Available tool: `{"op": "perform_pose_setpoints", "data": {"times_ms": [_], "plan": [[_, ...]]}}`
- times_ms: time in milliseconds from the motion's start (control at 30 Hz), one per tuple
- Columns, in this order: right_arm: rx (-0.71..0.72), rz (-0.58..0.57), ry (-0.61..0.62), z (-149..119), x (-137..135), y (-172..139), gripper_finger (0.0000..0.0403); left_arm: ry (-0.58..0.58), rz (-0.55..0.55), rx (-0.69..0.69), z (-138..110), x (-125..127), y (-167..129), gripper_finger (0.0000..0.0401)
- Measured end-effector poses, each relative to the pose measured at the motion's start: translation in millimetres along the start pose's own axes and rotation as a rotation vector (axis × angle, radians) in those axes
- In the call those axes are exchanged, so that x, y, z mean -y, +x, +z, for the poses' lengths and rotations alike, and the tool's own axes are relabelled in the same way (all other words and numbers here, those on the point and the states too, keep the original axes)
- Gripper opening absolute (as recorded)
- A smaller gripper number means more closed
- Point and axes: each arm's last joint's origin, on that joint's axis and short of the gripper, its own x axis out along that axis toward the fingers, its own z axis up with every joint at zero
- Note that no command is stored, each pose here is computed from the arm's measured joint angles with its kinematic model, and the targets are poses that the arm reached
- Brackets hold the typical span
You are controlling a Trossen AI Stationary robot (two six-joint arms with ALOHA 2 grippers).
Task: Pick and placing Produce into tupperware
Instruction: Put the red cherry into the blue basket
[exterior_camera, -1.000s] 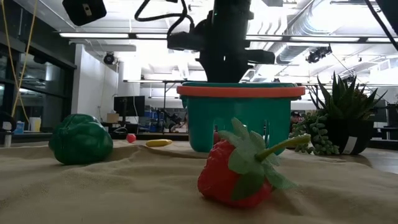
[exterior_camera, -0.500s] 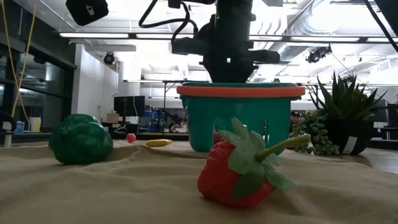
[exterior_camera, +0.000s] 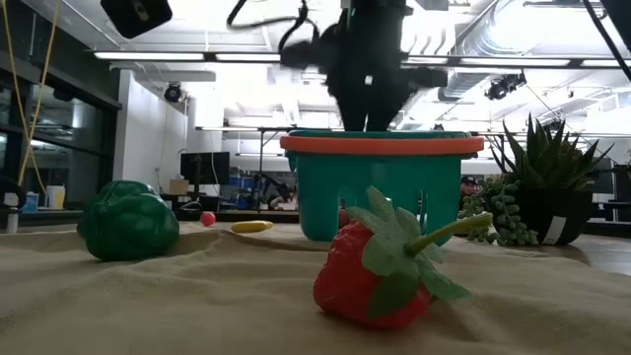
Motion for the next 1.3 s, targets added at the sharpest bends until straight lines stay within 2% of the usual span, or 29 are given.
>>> {"op": "perform_pose_setpoints", "data": {"times_ms": [233,333,467,567,700,900,1100,1200,1300], "plan": [[0.161,0.107,0.028,3,23,-61,0.0090,0.002,-0.048,0.042,3,3,-5,0.0154],[0.202,0.189,-0.009,-5,26,-84,0.0090,0.018,-0.081,0.112,8,5,-13,0.0154],[0.246,0.317,-0.056,-20,24,-109,0.0089,0.026,-0.066,0.187,22,1,-36,0.0154],[0.274,0.390,-0.078,-32,21,-122,0.0089,0.032,0.005,0.238,36,-4,-64,0.0154],[0.297,0.432,-0.136,-50,18,-133,0.0089,0.044,0.142,0.260,47,-12,-101,0.0154],[0.333,0.460,-0.168,-72,14,-141,0.0089,-0.026,0.307,0.281,55,-28,-136,0.0154],[0.390,0.484,-0.186,-74,20,-154,0.0089,-0.077,0.450,0.277,59,-54,-144,0.0154],[0.425,0.509,-0.183,-65,32,-167,0.0089,-0.103,0.491,0.229,64,-74,-140,0.0154],[0.478,0.526,-0.174,-56,48,-182,0.0089,-0.190,0.511,0.156,69,-99,-132,0.0154]]}}
